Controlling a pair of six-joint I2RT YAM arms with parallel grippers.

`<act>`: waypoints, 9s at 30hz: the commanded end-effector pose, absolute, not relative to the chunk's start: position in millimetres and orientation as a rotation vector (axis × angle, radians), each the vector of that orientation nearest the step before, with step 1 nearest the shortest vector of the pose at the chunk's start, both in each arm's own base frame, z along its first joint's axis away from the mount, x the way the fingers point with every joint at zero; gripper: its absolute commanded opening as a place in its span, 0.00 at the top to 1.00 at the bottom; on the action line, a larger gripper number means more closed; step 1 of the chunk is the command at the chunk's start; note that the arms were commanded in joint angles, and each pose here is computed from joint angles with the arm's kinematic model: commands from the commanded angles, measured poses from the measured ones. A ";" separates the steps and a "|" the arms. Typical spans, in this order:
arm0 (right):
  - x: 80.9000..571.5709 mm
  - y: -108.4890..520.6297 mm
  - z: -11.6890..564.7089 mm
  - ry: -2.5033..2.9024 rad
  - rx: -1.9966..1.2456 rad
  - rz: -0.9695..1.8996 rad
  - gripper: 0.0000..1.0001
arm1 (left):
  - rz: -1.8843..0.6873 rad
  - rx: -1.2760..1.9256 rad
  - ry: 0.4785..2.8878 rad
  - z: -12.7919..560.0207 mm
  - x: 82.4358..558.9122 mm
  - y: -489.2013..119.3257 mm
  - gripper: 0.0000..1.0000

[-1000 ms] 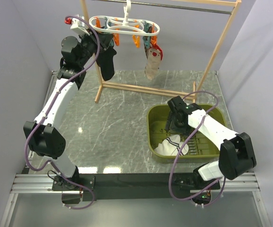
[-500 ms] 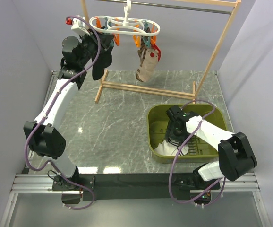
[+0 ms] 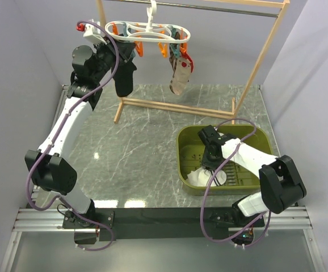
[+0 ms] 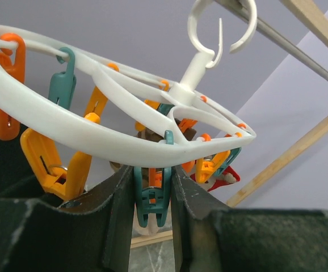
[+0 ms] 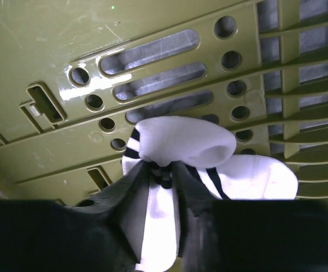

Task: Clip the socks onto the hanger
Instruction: Pick up the sock from the bin, then clamp the sock onto the hanger.

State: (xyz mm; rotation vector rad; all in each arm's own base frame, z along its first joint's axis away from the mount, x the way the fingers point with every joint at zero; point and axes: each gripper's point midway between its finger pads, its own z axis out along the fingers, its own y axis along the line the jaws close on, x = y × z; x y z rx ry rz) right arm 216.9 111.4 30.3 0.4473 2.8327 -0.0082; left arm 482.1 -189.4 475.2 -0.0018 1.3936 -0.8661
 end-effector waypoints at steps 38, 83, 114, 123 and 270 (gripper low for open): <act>283.9 216.0 350.6 1.741 -0.348 0.744 1.00 | -0.881 0.048 1.310 512.7 434.8 -208.5 0.77; 382.9 355.5 451.4 1.553 0.033 1.140 1.00 | -0.942 0.037 1.271 542.6 400.4 -214.6 0.77; 391.7 351.3 442.1 1.537 -0.244 1.134 1.00 | -0.954 0.150 1.213 555.0 380.1 -218.1 0.76; 382.4 366.8 441.0 1.477 -0.482 0.943 1.00 | -0.958 0.184 1.235 545.7 385.7 -225.1 0.76; 378.4 393.2 477.5 0.994 -0.757 0.551 1.00 | -1.047 0.214 1.254 538.7 386.6 -218.0 0.76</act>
